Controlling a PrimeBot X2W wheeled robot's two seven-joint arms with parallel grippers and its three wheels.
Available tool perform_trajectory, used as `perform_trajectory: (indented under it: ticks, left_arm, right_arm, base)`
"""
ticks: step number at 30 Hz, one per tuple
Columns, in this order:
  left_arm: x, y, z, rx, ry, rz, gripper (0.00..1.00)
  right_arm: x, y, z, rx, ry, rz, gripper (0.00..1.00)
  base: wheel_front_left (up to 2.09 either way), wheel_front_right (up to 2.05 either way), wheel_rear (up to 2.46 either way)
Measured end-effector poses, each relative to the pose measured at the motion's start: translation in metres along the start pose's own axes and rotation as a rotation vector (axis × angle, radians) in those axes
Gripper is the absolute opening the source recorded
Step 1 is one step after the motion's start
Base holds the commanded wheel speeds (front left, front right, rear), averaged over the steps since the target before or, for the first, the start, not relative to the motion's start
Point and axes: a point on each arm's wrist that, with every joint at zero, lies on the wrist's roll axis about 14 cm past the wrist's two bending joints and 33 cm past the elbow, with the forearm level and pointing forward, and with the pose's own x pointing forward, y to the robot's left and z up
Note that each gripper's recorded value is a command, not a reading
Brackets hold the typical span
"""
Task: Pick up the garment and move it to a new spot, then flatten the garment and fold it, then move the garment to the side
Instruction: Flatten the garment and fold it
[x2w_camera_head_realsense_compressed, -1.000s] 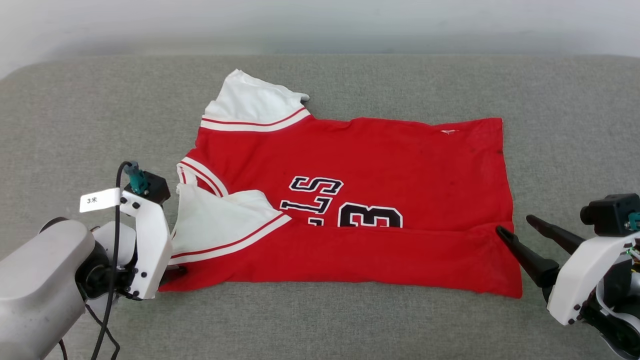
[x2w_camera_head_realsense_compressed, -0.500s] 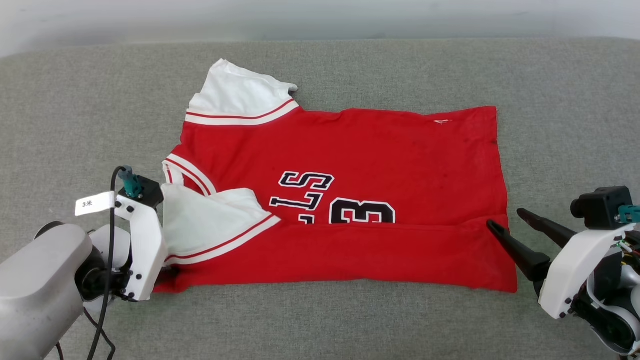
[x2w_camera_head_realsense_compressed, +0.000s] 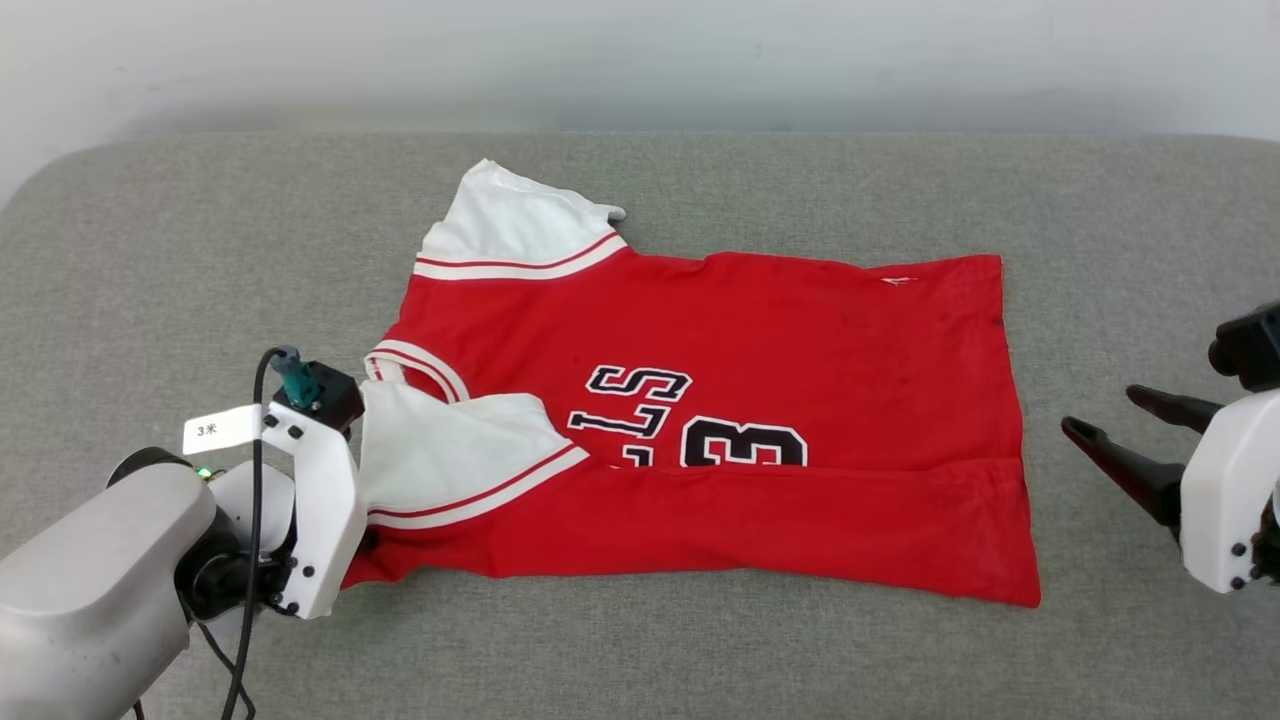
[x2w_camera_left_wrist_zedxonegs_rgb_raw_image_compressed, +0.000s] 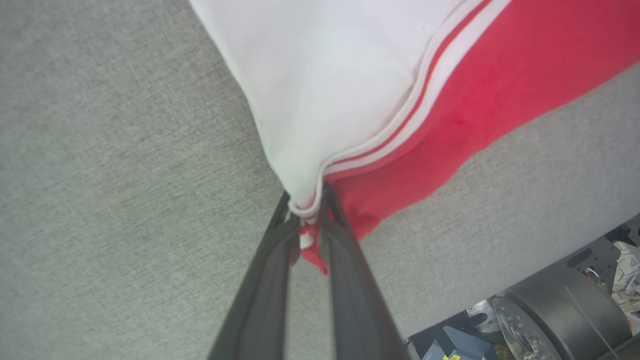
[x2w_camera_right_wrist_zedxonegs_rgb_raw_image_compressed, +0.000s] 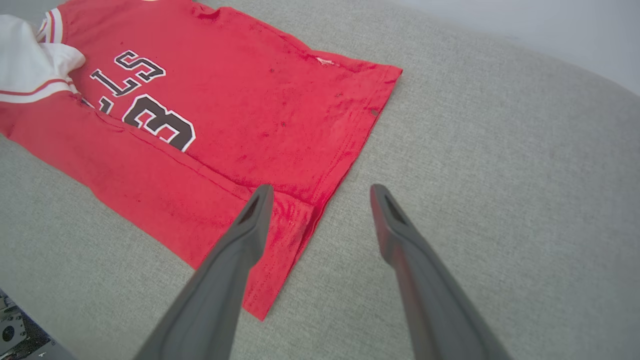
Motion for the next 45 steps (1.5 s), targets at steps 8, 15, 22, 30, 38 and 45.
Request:
perform_trajectory:
  ticks: [8,15,22,30,38,45]
  left_arm:
    - [-0.010,-0.010,0.006,0.031,-0.056,-0.017,0.00]
    - [-0.007,-0.014,0.010,0.044,-0.070,-0.026,0.00]
    - [0.001,-0.011,0.010,0.042,-0.068,-0.031,0.00]
    - [0.012,-0.008,0.009,0.030,-0.053,-0.037,0.00]
    - [0.013,-0.008,0.009,0.023,-0.057,-0.035,0.00]
    - [0.006,-0.010,0.004,0.015,-0.076,-0.031,0.00]
  right_arm:
    - [-0.007,0.002,-0.029,-0.071,0.303,0.022,1.00]
    - [0.003,0.021,-0.074,-0.057,0.486,0.078,1.00]
    - [0.018,0.034,-0.116,0.008,0.589,0.110,1.00]
    - [0.033,0.042,-0.143,0.006,0.649,0.129,1.00]
    - [0.039,0.047,-0.134,0.007,0.578,0.143,0.00]
    - [0.035,0.048,-0.112,0.038,0.457,0.140,0.00]
  base:
    - [0.00,0.00,0.00]
    - [0.00,0.00,0.00]
    - [0.00,0.00,0.00]
    - [0.00,0.00,0.00]
    - [0.00,0.00,0.00]
    - [0.00,0.00,0.00]
